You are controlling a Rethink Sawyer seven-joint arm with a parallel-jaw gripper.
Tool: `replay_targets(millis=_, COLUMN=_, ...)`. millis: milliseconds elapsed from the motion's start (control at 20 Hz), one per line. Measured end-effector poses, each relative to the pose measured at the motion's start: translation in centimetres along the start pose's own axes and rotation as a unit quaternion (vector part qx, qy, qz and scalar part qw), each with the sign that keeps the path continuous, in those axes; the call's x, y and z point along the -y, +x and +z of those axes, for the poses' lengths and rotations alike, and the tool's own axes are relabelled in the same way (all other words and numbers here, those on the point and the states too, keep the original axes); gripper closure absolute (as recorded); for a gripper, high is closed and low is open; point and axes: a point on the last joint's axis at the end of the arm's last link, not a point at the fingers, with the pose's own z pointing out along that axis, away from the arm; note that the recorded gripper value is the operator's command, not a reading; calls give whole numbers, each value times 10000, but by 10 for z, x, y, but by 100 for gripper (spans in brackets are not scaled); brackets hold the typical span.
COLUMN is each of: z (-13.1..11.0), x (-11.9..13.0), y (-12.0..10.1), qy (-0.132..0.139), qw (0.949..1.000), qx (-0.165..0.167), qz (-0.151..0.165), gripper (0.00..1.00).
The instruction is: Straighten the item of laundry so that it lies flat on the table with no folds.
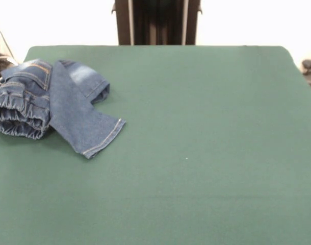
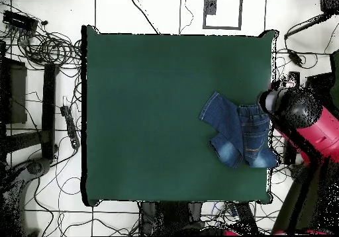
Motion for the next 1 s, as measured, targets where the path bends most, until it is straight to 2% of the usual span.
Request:
replay_targets(millis=300, z=16, x=0, y=22, qy=47, qw=9999, qx=-39, qz=-116, gripper=0)
replay_targets(millis=850, z=37, x=2, y=48, qy=150, qw=9996, qx=-138, qz=-191, gripper=0)
replay_targets(millis=1000, z=44, x=0, y=65, qy=154, qw=9995, qx=-197, qz=-190, gripper=0)
